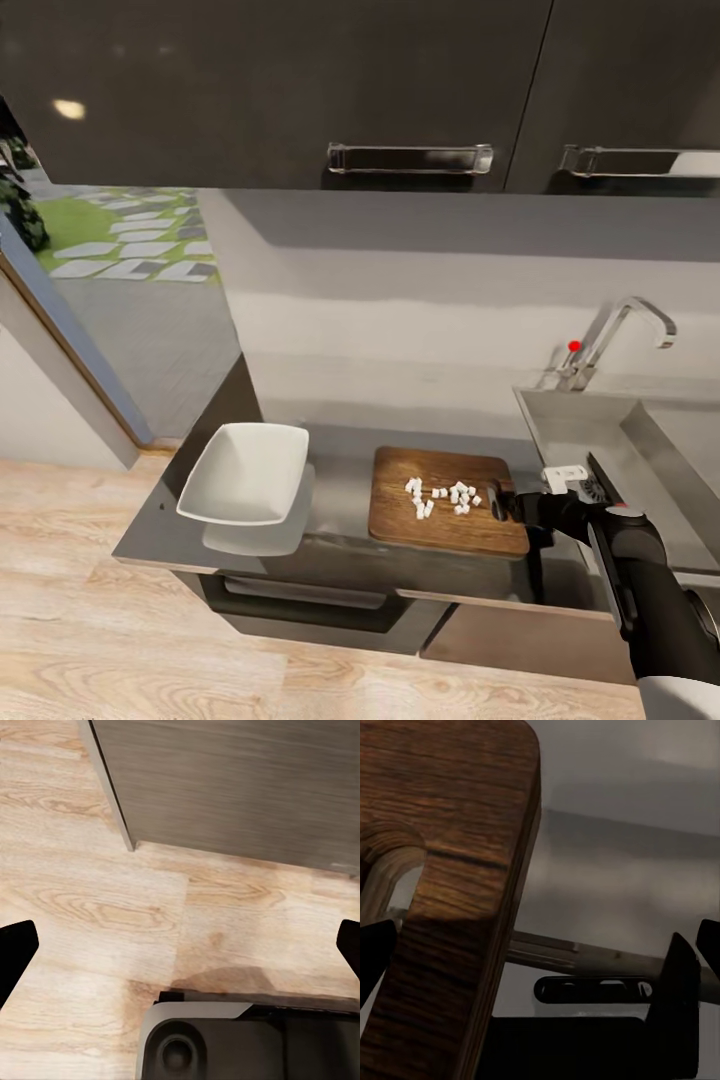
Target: In the kitchen, take the Vidalia onion out of the sink, dice it on the chopping board with the paring knife, put the diced onion into the bowl on the countertop, then place both the paring knife and the chopping board into the sink.
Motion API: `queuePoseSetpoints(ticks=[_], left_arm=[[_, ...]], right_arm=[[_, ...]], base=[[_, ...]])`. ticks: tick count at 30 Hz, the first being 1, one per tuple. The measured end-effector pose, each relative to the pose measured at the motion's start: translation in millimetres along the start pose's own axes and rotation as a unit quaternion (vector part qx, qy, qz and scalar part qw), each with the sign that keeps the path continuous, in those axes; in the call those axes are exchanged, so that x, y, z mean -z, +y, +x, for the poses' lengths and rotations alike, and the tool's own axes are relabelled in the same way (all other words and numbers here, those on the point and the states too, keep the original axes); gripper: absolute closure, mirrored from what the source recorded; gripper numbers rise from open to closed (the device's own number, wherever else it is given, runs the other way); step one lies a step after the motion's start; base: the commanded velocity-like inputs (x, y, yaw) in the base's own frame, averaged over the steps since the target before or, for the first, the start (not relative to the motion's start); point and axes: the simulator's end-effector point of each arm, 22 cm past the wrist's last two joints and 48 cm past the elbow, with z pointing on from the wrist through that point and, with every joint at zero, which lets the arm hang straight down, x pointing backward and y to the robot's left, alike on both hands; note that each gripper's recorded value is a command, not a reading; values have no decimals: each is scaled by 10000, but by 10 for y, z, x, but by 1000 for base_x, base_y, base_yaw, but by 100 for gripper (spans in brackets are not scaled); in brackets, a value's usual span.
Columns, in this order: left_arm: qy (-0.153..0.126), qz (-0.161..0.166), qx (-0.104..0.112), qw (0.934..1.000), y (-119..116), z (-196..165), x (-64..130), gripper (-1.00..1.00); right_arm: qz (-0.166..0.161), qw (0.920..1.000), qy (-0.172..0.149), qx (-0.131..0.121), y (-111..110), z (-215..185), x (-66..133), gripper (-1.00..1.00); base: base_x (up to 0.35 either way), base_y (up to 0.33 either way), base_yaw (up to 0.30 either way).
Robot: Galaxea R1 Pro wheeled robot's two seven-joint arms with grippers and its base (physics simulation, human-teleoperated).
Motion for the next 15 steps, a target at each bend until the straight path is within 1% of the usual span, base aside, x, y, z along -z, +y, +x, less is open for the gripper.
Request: queuePoseSetpoints(ticks=[5, 15], left_arm=[[5, 0, -1, 10000, 0, 3, 1, -100], [6, 1, -1, 10000, -1, 4, 1, -100]], right_arm=[[-1, 10000, 5, 0, 0, 5, -4, -100], [1, 10000, 5, 0, 0, 5, -4, -100]], base=[[0, 120, 0], [0, 11, 0]])
